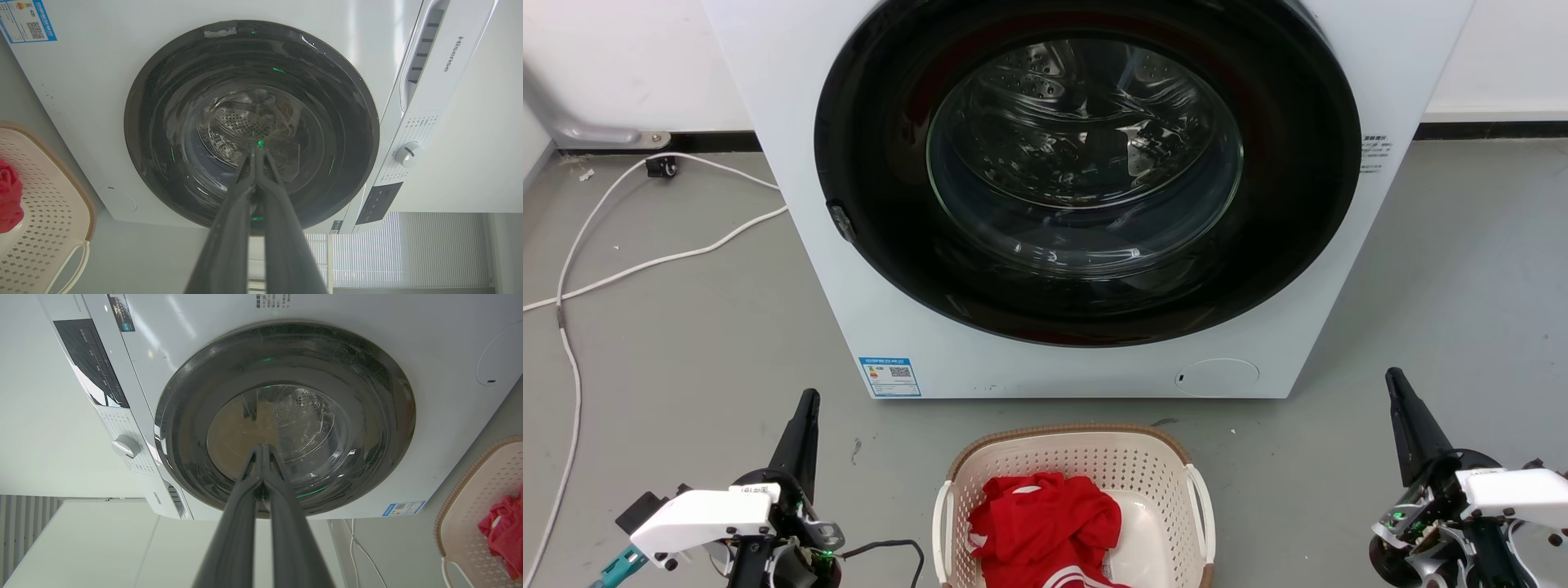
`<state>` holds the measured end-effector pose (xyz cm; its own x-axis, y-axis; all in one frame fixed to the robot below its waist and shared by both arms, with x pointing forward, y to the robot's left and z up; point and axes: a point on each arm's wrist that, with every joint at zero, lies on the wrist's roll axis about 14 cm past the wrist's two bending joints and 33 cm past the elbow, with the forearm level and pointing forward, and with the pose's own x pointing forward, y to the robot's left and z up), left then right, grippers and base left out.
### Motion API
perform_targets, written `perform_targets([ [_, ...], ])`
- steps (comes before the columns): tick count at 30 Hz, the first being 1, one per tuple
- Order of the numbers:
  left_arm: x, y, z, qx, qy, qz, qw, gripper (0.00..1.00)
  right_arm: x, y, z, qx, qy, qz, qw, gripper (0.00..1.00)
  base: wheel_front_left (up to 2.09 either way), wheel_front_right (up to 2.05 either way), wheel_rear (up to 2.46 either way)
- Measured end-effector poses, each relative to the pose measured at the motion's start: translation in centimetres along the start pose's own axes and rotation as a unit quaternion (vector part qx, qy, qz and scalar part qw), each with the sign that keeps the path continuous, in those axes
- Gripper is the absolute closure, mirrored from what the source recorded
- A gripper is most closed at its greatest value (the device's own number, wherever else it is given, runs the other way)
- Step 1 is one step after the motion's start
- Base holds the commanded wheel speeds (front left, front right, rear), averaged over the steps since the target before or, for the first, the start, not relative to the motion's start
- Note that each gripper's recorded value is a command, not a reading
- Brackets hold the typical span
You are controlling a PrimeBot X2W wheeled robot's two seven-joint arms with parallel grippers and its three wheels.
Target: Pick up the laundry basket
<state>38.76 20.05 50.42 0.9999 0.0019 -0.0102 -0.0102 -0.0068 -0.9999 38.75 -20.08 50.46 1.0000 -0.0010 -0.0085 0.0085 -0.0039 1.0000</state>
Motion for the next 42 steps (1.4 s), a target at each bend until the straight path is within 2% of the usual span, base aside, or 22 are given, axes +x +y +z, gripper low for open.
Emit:
perform_targets([
  [33,0.0,0.0,0.0,0.000,0.001,-0.001,1.000,1.00,0.0,0.0,0.0,0.001,0.001,0.000,1.000,1.00,0.00,0.00,0.00],
  [34,-0.1,0.2,-0.1,0.000,0.001,0.002,1.000,0.00,-0.1,-0.2,0.0,0.001,0.001,-0.002,1.000,0.00,0.00,0.00,0.00],
  [39,-1.3,2.9,-0.2,-0.006,-0.001,0.043,0.999,0.00,-1.4,-3.0,0.0,0.005,-0.003,-0.044,0.999,0.00,0.00,0.00,0.00],
  [42,-1.5,3.0,-0.1,-0.002,-0.007,0.044,0.999,0.00,-1.6,-3.1,-0.1,0.004,-0.006,-0.045,0.999,0.00,0.00,0.00,0.00],
])
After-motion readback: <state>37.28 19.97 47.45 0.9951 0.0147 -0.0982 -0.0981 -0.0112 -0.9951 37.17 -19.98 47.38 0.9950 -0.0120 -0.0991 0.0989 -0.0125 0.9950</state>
